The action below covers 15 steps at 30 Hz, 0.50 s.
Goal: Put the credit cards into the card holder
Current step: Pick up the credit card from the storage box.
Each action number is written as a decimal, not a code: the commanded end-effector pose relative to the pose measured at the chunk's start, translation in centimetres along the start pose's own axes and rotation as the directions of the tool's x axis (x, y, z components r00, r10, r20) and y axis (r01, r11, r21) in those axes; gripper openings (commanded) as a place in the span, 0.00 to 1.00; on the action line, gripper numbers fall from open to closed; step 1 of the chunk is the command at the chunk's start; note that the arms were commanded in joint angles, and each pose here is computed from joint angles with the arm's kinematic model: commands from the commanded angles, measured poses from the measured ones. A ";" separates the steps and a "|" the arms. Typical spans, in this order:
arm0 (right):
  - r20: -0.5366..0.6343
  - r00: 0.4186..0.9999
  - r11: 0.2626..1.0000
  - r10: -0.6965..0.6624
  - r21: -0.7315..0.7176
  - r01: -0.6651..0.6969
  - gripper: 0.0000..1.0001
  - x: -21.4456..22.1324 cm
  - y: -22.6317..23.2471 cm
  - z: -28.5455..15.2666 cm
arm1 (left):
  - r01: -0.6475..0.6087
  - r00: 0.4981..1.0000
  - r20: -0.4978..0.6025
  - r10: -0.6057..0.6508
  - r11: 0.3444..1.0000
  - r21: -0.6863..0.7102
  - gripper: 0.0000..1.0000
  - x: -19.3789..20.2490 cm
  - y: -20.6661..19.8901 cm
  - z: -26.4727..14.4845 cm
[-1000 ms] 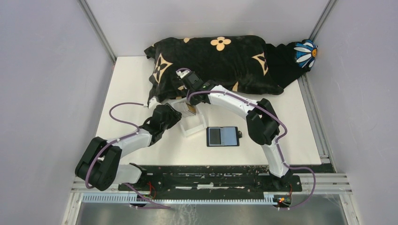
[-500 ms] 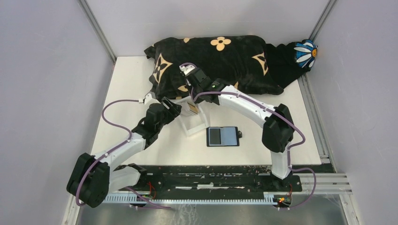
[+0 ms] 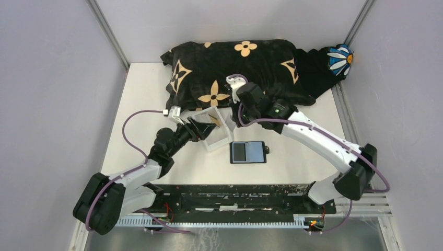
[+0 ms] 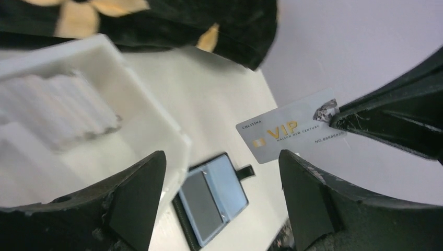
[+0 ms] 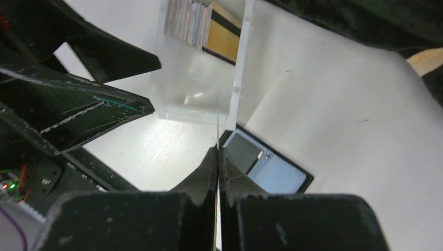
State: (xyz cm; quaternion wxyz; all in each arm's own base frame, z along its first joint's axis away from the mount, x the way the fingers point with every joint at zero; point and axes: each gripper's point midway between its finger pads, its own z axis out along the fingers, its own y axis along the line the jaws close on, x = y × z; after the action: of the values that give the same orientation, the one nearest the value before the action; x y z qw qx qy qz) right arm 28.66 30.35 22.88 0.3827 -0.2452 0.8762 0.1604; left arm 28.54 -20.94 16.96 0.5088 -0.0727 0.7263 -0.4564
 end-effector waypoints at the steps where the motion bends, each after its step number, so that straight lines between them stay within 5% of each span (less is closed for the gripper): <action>1: 0.025 0.997 0.994 0.068 -0.090 -0.066 0.01 0.6 1.0 -3.8 | -0.101 0.993 -0.020 0.116 0.925 0.366 0.87 0.8 -6.3 -1.5; 15: -0.068 0.987 0.950 0.145 -0.271 -0.158 0.01 3.7 3.3 -6.2 | -0.159 0.953 -0.131 0.274 0.817 0.554 0.93 5.0 -10.3 -2.7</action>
State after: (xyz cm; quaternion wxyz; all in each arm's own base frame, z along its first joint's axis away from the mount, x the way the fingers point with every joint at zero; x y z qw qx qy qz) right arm 22.11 28.62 23.15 0.3202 -0.2367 0.8810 0.2557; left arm 20.87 -27.14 19.32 0.4566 0.1396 0.6571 -0.5833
